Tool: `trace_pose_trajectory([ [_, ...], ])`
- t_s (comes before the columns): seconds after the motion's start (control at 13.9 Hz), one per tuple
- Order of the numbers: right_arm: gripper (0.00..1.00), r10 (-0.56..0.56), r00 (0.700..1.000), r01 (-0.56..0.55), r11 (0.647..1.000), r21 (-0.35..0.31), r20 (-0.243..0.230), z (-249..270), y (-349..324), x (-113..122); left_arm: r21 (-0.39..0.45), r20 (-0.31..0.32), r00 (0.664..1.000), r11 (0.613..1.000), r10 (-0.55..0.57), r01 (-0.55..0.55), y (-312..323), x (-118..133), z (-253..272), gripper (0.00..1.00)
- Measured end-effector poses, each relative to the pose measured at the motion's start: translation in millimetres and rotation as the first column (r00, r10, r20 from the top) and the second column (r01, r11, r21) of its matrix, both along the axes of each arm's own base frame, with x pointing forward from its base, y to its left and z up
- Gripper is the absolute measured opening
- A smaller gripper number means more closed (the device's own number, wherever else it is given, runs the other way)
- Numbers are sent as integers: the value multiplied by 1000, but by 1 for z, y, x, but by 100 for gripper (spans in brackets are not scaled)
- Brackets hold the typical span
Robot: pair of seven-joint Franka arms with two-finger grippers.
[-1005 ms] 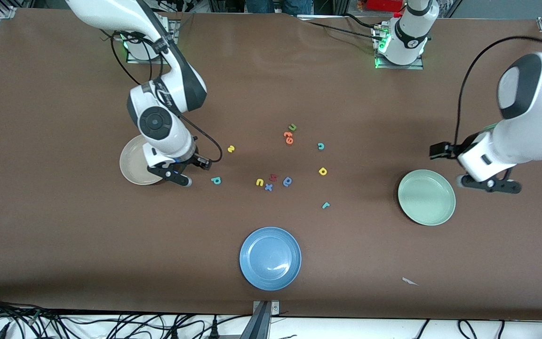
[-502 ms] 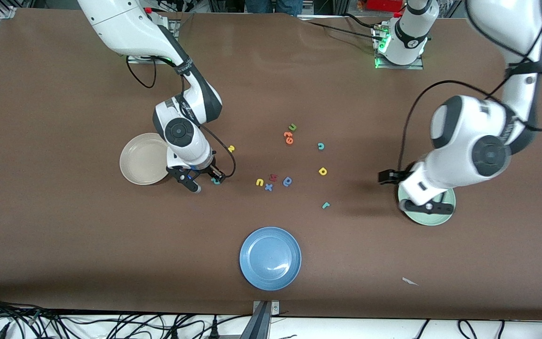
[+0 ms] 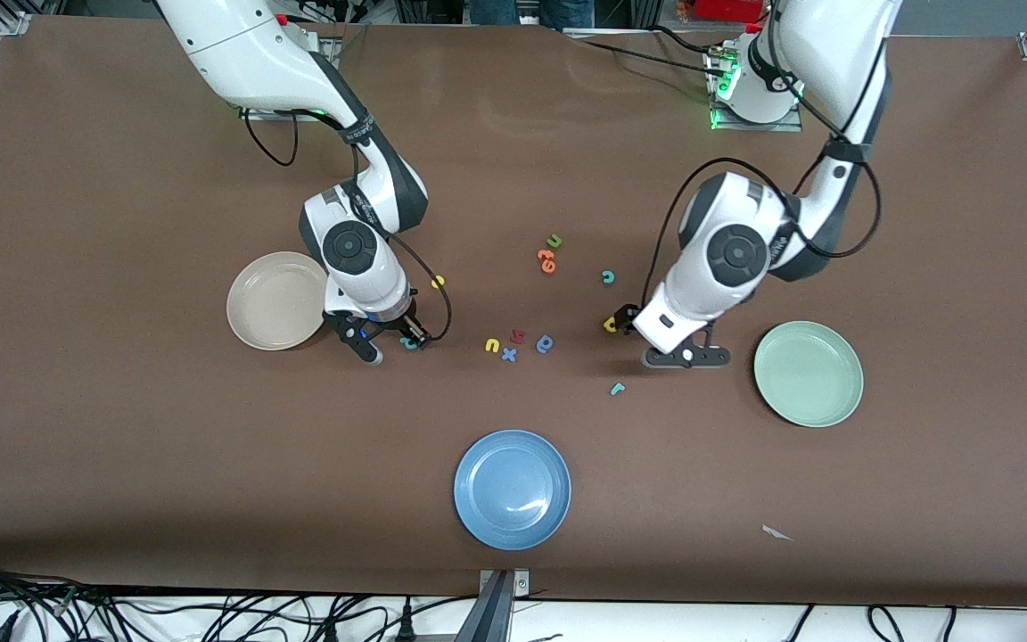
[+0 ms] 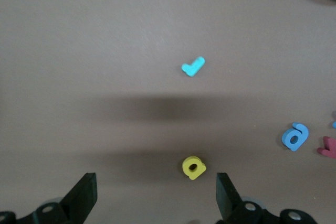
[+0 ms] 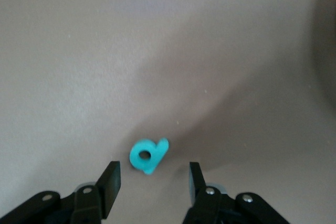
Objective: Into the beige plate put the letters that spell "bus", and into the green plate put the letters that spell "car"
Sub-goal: 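Drop the teal a on the beige plate while the left gripper grasps teal c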
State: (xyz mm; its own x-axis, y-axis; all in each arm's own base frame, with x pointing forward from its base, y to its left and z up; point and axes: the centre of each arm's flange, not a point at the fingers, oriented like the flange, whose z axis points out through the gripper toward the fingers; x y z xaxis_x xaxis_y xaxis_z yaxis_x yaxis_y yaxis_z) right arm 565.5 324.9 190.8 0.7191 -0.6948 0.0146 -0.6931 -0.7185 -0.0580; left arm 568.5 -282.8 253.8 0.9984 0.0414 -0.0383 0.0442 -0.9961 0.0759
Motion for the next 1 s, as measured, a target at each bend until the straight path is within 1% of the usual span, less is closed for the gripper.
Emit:
trace_pose_trajectory([
  [0.14,62,-10,1000,10,1000,7,27,-11,-6,5,0,21,1000,1000,4,-4,-6,-29,-25,100],
  [0.22,56,-12,999,12,1000,9,33,-16,-7,6,0,29,999,1000,12,-12,-10,-44,-35,100],
  [0.29,56,-12,999,12,1000,8,32,-17,-7,6,-3,41,999,1000,22,-22,-17,-58,-44,100],
  [0.36,49,-11,999,11,1000,11,37,-16,-6,6,-4,47,999,1000,27,-27,-25,-72,-52,100],
  [0.43,39,-10,999,9,1000,14,42,-14,-5,7,-1,43,999,1000,26,-26,-31,-83,-59,100],
  [0.57,25,-9,999,8,1000,17,48,-11,-3,9,9,30,999,1000,23,-23,-37,-99,-67,100],
  [0.72,25,-9,999,8,1000,18,51,-11,-3,9,18,17,1000,1000,24,-24,-43,-110,-72,99],
  [0.86,25,-14,998,13,1000,16,69,-3,-8,16,24,8,1000,999,26,-26,-48,-118,-76,97],
  [0.93,25,-12,997,12,1000,10,78,4,-13,22,27,5,1000,999,24,-24,-49,-120,-77,90],
  [1.0,25,-4,997,4,1000,-1,80,14,-19,27,30,2,1000,999,23,-23,-49,-122,-79,90],
])
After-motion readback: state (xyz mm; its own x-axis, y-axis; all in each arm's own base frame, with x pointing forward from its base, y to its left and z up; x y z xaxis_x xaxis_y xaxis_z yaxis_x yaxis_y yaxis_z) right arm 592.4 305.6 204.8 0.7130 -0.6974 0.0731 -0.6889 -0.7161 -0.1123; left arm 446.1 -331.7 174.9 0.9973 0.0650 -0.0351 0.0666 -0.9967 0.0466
